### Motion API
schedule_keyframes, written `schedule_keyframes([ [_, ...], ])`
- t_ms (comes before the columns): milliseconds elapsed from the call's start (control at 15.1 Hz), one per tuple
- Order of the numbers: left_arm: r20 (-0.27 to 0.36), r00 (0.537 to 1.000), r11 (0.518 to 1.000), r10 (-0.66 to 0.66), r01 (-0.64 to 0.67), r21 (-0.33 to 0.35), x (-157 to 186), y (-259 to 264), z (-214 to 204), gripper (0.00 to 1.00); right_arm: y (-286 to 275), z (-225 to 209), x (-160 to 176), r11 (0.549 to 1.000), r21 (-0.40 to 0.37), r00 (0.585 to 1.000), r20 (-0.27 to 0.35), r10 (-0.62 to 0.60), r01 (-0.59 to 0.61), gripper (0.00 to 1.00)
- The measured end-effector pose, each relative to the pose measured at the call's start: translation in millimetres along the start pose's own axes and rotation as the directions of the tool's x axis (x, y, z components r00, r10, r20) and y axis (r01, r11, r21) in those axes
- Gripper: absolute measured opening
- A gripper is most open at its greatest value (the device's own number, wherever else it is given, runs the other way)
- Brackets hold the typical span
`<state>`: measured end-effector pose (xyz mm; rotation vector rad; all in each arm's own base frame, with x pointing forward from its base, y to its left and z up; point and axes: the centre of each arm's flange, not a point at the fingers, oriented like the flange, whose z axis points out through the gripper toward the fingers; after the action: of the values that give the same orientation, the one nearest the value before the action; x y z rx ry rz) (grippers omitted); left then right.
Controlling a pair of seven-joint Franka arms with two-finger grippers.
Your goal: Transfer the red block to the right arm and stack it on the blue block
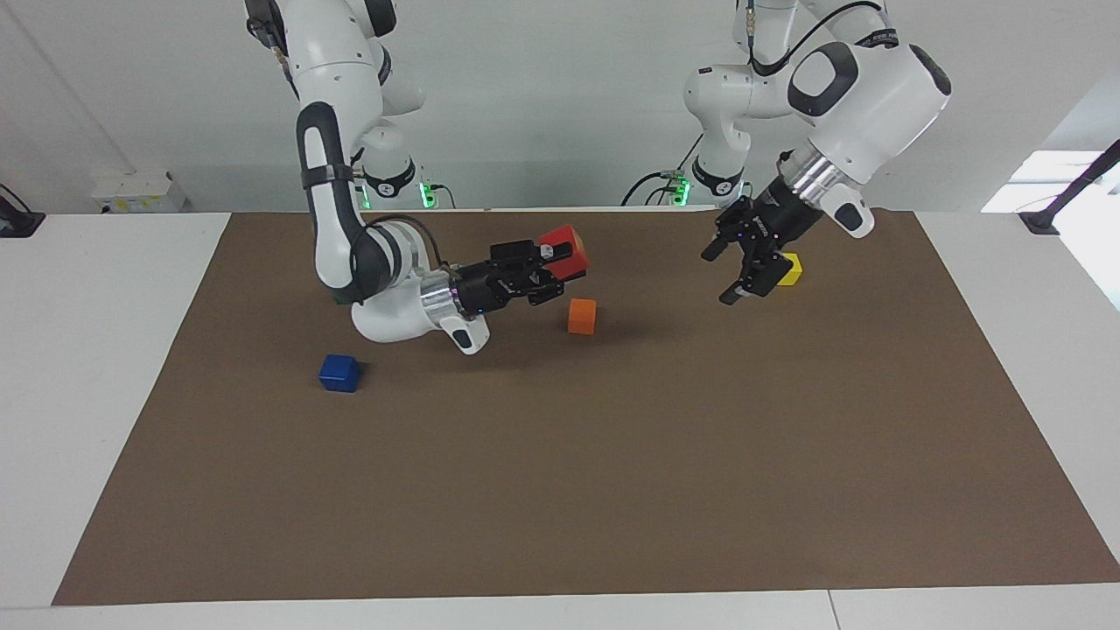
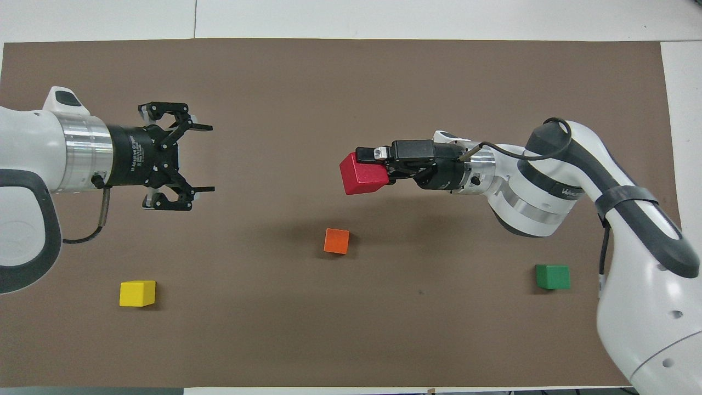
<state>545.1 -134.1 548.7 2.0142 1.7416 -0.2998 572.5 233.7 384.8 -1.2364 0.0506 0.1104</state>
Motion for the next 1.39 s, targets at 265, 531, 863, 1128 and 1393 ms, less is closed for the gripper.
schedule_keyframes([
  [265,-0.106,0.967,0.973,0.230,-0.224,0.060,74.2,-3.3,-28.4,1.00,-36.7,-49.2,-4.5,0.963,-0.264,0.998,0.041,-0.038,0.048,0.55],
  [531,-0.198,0.820,0.839,0.537,-0.496,0.222,114.8,-8.3,-36.2,1.00,-94.6,-79.8,-23.3,0.831,-0.547,0.994,0.085,-0.063,0.100,0.55],
  [863,-0.060,0.536,0.507,0.842,-0.749,0.427,114.1,-3.8,-46.7,1.00,-137.0,-123.4,-40.1,0.526,-0.829,0.982,0.173,-0.079,0.188,0.55],
  [1128,0.087,0.343,0.250,0.935,-0.815,0.523,112.4,11.9,-80.6,1.00,-160.5,-138.6,-36.0,0.197,-0.964,0.984,0.175,-0.038,0.179,0.55],
  [1393,0.162,0.281,0.158,0.946,-0.836,0.525,102.4,23.7,-79.5,1.00,-162.7,-158.2,-29.1,-0.115,-0.986,0.992,0.121,-0.030,0.117,0.55],
])
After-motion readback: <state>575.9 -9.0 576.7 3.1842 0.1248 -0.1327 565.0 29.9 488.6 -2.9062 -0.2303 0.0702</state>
